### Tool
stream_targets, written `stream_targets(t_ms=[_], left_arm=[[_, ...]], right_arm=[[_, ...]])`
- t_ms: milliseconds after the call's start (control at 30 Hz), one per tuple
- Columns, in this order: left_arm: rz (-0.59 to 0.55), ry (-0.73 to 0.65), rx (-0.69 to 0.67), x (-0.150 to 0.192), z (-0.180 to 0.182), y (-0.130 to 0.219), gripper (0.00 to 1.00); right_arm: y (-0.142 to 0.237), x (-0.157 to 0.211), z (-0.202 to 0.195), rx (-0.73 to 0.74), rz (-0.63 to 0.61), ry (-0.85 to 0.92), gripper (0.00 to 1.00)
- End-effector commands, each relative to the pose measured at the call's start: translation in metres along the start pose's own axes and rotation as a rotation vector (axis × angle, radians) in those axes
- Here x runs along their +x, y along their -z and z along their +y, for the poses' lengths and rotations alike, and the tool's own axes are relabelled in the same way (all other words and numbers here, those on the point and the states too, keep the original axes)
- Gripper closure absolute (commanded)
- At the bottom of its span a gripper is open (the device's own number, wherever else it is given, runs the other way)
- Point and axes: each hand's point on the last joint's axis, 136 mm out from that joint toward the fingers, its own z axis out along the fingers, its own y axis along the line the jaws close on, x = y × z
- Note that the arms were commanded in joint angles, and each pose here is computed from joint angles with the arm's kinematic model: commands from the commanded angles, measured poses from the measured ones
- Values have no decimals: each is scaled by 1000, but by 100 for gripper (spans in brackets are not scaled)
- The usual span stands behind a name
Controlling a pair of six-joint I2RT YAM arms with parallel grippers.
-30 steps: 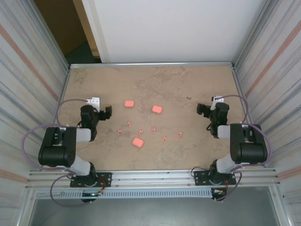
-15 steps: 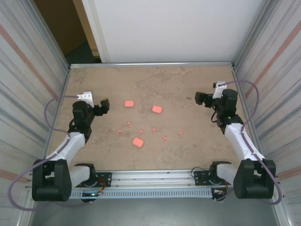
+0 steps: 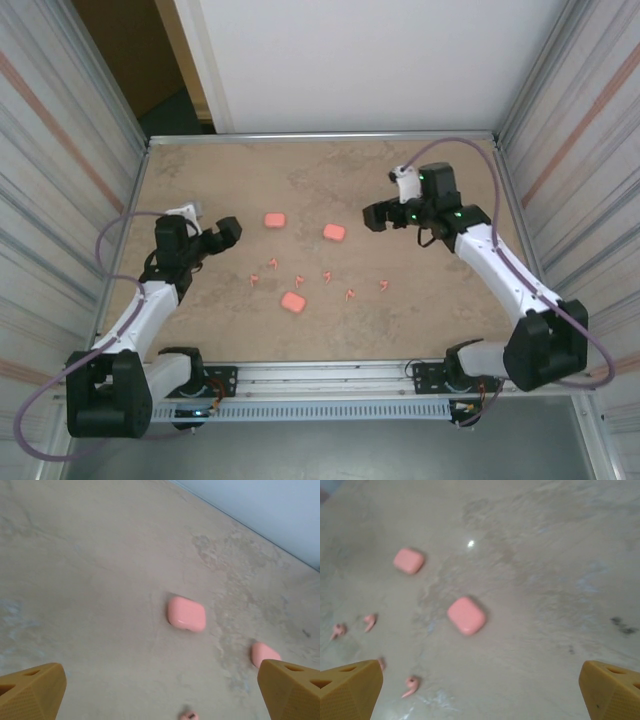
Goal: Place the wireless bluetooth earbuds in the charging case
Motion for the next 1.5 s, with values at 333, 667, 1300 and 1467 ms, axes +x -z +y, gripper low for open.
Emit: stream_targets(t_ms=[333, 667, 1300, 1467], left_arm=[[94, 124, 122, 22, -22, 18, 1], [86, 111, 131, 25, -24, 28, 1], [106, 141, 114, 29, -20, 24, 1], [105, 144, 101, 30, -17, 25, 1]], right_arm=[[-77, 50, 49, -200, 379, 260, 0], [-130, 71, 36, -162, 507, 502, 0], [-172, 84, 25, -193, 549, 644, 11], [-178, 85, 21, -187, 558, 651, 14]])
